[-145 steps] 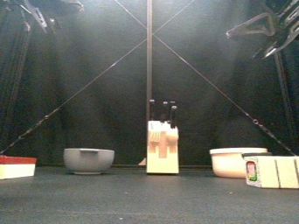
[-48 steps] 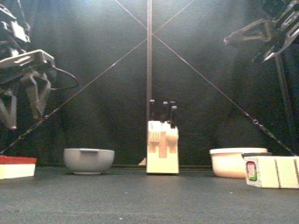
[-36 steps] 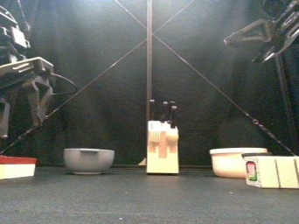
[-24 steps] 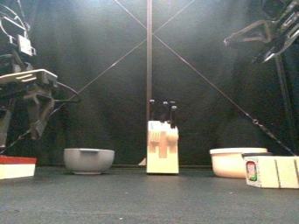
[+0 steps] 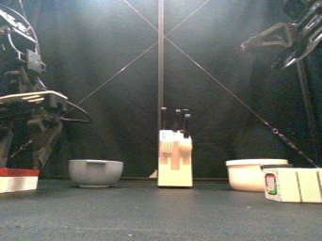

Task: Grab salmon sushi

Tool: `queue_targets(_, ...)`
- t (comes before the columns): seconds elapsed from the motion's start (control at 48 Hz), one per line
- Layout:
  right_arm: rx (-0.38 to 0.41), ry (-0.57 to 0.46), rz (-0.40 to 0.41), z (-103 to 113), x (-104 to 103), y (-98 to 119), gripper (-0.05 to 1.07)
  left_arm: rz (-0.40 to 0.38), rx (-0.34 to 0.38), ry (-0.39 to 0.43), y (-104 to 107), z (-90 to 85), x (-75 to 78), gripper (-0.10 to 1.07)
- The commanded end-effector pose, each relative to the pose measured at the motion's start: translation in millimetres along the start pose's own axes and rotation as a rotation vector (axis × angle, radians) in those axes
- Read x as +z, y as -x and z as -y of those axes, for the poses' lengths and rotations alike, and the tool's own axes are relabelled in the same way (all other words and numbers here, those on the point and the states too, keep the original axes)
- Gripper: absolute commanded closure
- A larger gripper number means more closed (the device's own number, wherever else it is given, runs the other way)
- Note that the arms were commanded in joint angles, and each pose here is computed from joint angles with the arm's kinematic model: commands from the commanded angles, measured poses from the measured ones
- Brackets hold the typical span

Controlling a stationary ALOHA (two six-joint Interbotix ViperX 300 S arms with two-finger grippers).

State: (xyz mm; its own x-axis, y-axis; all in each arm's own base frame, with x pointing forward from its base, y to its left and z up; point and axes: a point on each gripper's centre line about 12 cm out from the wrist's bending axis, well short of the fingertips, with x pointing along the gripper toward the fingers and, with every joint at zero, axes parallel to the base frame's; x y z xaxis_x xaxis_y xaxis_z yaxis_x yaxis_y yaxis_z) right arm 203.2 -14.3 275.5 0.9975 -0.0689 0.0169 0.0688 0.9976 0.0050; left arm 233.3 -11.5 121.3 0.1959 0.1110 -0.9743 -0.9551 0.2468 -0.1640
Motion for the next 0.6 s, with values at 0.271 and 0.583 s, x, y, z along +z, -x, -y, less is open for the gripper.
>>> queue_targets(0.271, -0.003, 0.002, 0.006, 0.6, 2.7, -1.9, 1.01, -0.012, 0.003, -0.010, -15.9, 8.6, -3.1, 0.06)
queue_targets(0.583, -0.009, 0.002, 0.006, 1.8, 2.7, -1.9, 1.00, -0.014, 0.012, -0.015, -17.3, 6.1, -3.7, 0.34)
